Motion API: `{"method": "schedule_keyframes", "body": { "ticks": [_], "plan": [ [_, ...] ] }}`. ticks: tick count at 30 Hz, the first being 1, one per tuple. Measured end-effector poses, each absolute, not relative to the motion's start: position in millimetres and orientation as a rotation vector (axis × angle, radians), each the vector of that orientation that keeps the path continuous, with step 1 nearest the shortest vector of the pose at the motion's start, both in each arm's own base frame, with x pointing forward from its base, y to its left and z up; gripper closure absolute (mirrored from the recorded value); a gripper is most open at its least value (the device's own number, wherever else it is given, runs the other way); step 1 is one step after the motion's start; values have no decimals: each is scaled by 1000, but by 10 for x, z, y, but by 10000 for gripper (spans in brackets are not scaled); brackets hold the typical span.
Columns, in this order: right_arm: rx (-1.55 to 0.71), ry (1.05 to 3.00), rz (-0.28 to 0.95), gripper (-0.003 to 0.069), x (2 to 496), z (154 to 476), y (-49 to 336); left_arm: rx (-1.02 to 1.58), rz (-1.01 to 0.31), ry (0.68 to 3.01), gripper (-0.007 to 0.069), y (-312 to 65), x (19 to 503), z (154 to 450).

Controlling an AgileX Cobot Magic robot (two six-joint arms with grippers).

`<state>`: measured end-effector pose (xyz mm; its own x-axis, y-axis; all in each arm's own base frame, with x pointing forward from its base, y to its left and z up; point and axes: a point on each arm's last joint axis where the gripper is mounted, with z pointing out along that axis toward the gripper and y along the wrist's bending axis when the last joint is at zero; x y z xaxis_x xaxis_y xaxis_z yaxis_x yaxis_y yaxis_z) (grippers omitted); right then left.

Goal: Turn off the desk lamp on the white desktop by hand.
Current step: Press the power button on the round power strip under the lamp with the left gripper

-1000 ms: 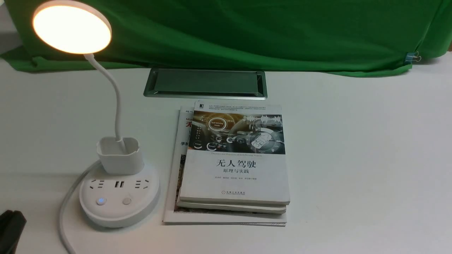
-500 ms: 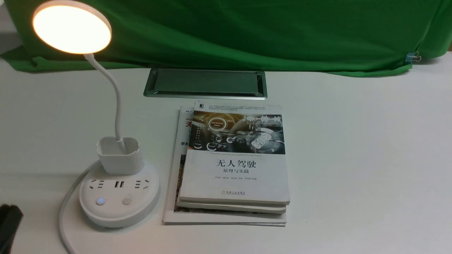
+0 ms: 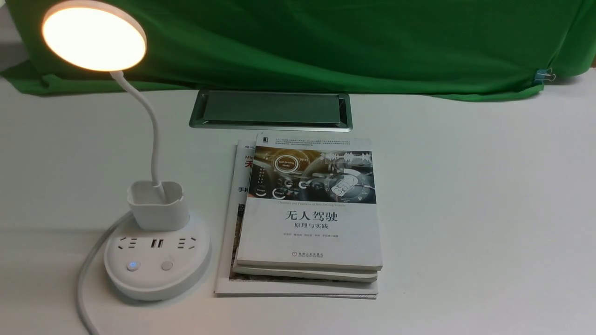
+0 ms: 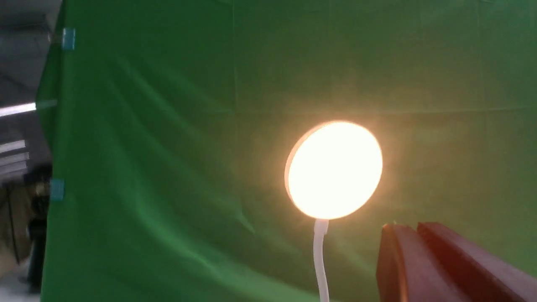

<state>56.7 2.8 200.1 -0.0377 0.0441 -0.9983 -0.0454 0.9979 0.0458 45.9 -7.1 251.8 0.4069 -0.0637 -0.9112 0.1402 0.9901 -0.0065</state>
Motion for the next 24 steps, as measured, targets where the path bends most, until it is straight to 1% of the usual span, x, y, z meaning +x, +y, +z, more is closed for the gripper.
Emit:
{"method": "schedule_keyframes", "body": {
  "ticks": [1,2,3,5,6,7,9,13,16,19,22,24],
  "plan": [
    [-1,1607,72,624,567,2001,28,71,-128,1168,606,-66,447,2657],
    [-1,1607,72,624,567,2001,28,71,-129,1181,606,-66,455,2648],
    [-1,1607,72,624,567,2001,28,73,-121,1199,606,-62,444,2832],
    [-1,1607,72,624,567,2001,28,73,-116,1242,606,-61,464,2929],
    [-1,1607,72,624,567,2001,28,71,-112,1291,606,-60,495,3087],
    [-1,1607,72,624,567,2001,28,70,-110,1305,606,-59,495,3118],
    [-1,1607,72,624,567,2001,28,69,-103,1420,606,-65,600,3217],
    [-1,1607,72,624,567,2001,28,78,-89,1603,606,-87,830,3131],
    [-1,1607,72,624,567,2001,28,85,-83,1666,606,-101,947,3074],
    [-1,1607,72,624,567,2001,28,60,-116,1745,606,-124,1076,2996],
    [-1,1607,72,624,567,2001,28,34,-144,1864,606,-145,1196,2859],
    [-1,1607,72,624,567,2001,28,6,-171,2006,606,-169,1290,2707]
  ]
}}
